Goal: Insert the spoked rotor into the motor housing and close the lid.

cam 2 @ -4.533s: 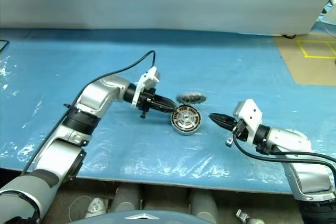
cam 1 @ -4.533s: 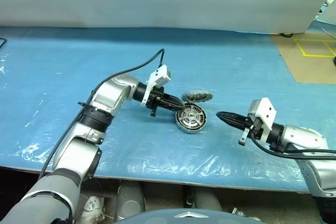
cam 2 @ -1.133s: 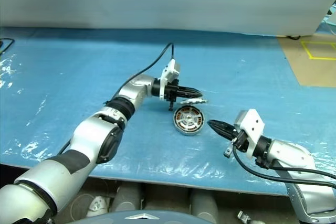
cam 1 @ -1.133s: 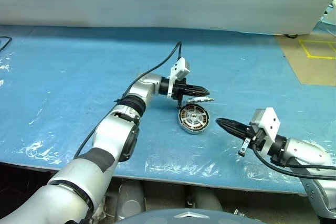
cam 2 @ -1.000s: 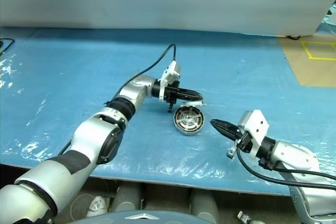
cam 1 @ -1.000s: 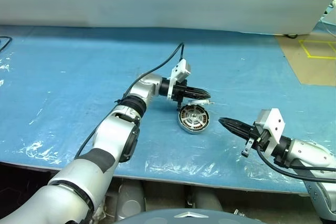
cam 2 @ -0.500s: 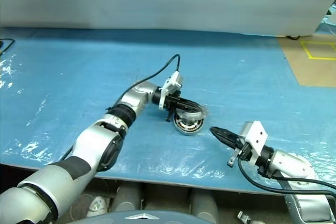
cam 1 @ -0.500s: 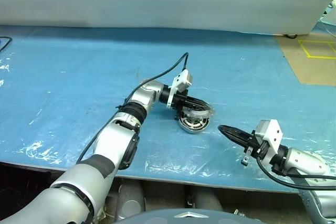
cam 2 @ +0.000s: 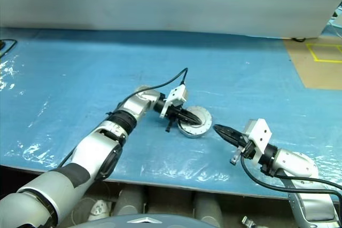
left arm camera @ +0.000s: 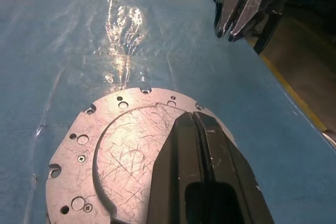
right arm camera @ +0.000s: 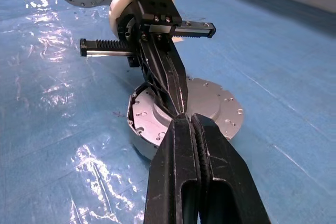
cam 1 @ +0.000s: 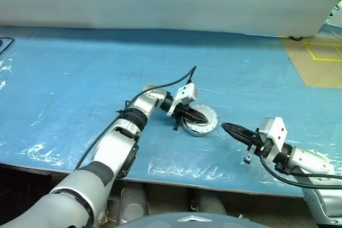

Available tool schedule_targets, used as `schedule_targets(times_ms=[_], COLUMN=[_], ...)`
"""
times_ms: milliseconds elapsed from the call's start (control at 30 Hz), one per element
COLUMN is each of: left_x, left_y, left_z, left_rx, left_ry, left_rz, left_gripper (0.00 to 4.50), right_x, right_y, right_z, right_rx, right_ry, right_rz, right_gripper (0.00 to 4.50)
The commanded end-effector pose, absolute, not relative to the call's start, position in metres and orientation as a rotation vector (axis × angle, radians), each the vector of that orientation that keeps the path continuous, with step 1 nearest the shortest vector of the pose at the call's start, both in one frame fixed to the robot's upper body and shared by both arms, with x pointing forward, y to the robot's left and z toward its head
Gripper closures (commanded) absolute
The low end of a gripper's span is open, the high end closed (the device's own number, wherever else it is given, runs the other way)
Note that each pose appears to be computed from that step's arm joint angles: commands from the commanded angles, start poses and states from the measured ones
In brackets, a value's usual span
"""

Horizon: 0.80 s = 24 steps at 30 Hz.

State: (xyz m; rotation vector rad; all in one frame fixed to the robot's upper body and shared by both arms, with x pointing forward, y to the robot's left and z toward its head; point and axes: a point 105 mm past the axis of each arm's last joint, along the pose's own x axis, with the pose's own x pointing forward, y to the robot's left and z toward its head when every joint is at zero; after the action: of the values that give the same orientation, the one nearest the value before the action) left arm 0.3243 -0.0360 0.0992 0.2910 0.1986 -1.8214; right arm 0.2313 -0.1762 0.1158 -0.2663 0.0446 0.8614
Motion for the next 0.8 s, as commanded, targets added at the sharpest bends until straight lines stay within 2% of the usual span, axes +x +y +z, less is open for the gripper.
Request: schedule_targets(times_ms=[33, 367, 467, 600, 800], left_x=[0.326, 0.322, 0.315, 0.306, 0.296], left_y=[-0.034, -0.006, 0.008, 0.026, 0.057], left_z=[0.106, 0.151, 0.153, 0.144, 0.107], left_rx=[0.241, 0.089, 0.078, 0.032, 0.038], left_ry=[0.145, -0.108, -0.139, -0.132, -0.039], left_rz=[-1.802, -1.752, -1.694, -1.591, -1.424], left_gripper=[4.47, 4.47, 4.50, 4.50, 4.50], right_x=[0.235, 0.251, 0.255, 0.261, 0.278], right_y=[-0.170, -0.150, -0.142, -0.137, -0.136], right_z=[0.129, 0.144, 0.142, 0.138, 0.132], right_rx=[-0.253, -0.244, -0.248, -0.255, -0.291], right_ry=[-0.012, -0.055, -0.040, -0.014, 0.019], right_rz=[0.871, 0.956, 0.995, 1.031, 1.019], right_gripper=[4.50, 4.50, 3.92, 2.59, 0.54])
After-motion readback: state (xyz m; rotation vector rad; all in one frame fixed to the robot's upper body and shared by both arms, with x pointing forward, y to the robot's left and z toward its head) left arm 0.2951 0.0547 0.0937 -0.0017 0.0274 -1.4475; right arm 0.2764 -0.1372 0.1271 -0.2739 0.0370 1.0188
